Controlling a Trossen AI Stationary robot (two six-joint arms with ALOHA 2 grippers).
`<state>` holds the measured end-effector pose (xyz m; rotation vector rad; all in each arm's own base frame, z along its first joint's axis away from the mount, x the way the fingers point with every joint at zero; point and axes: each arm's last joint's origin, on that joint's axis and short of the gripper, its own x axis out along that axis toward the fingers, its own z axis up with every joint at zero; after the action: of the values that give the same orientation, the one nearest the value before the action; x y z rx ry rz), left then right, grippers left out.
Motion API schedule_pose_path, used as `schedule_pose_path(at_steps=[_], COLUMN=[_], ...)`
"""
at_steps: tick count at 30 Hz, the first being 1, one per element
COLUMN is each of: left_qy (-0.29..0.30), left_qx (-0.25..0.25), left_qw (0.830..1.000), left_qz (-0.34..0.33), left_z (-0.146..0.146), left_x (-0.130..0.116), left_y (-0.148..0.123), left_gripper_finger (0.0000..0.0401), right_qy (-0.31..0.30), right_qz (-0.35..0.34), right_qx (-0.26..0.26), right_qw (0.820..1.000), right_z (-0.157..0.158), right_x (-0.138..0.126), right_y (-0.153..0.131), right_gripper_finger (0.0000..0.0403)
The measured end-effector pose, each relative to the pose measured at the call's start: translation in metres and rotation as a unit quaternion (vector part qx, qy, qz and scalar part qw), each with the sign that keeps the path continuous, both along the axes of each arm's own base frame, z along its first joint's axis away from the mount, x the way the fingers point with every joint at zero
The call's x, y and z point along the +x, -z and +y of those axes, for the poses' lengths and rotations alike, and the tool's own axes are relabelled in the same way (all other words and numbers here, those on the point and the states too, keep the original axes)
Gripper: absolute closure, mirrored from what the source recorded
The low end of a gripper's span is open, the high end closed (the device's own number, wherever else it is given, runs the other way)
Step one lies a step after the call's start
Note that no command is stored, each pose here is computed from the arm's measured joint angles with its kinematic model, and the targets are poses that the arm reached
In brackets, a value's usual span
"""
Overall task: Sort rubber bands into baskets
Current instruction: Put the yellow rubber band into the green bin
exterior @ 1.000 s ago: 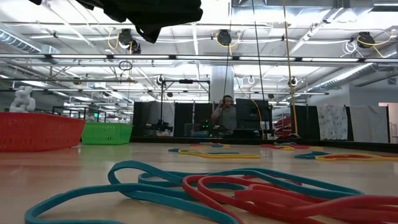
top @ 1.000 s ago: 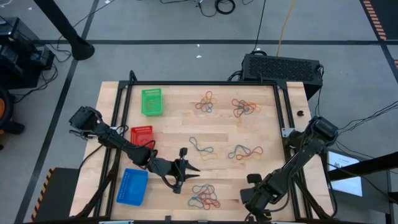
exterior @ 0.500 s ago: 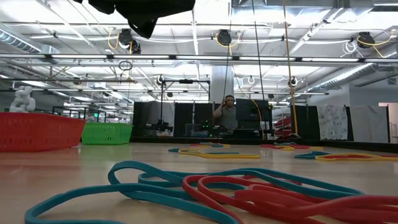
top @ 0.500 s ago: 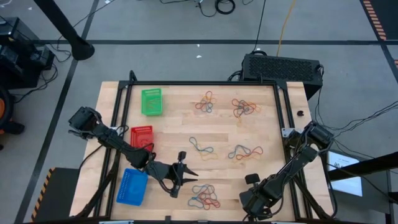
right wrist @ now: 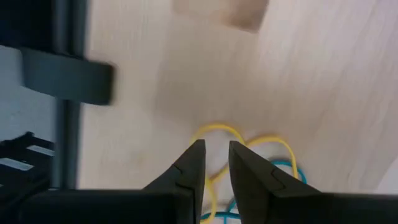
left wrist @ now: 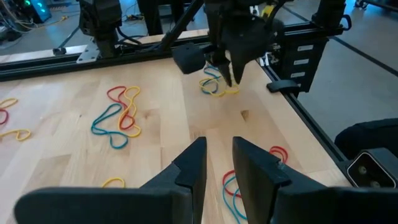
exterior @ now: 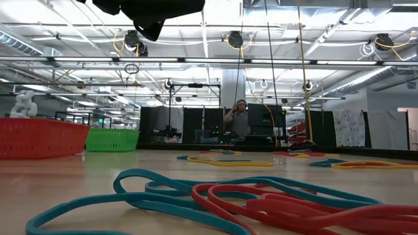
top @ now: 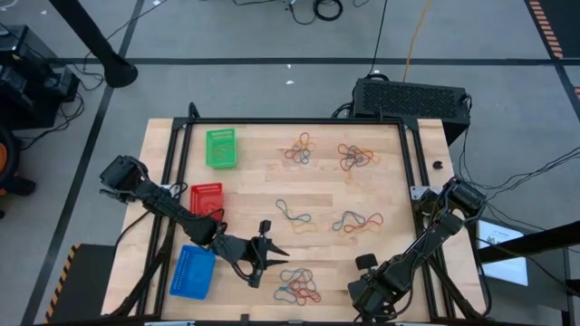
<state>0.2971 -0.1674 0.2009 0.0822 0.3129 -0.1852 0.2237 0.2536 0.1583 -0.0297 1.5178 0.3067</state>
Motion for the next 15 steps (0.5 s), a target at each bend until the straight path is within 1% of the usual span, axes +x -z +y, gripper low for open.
schedule_pose_path(at_steps=[6,13,15], left_qy=[0.000,-0.001,-0.001], left_qx=[0.000,0.000,0.000], left_qw=[1.000,1.000,1.000], left_qz=[0.000,0.001,0.001], left_z=[0.000,0.000,0.000], left_x=[0.000,0.000,0.000], left_y=[0.000,0.000,0.000], left_gripper_finger=[0.0315,0.0315,0.0315], right_qy=[-0.006,-0.004,-0.005], right_qz=[-0.007,-0.003,-0.008], right_qx=[-0.013,-0.035,-0.032], right_qw=[1.000,0.999,0.999], right_z=[0.000,-0.007,-0.008], right_x=[0.000,-0.005,-0.005], right_y=[-0.002,0.009,0.012], right_gripper_finger=[0.0339,0.0339,0.0339])
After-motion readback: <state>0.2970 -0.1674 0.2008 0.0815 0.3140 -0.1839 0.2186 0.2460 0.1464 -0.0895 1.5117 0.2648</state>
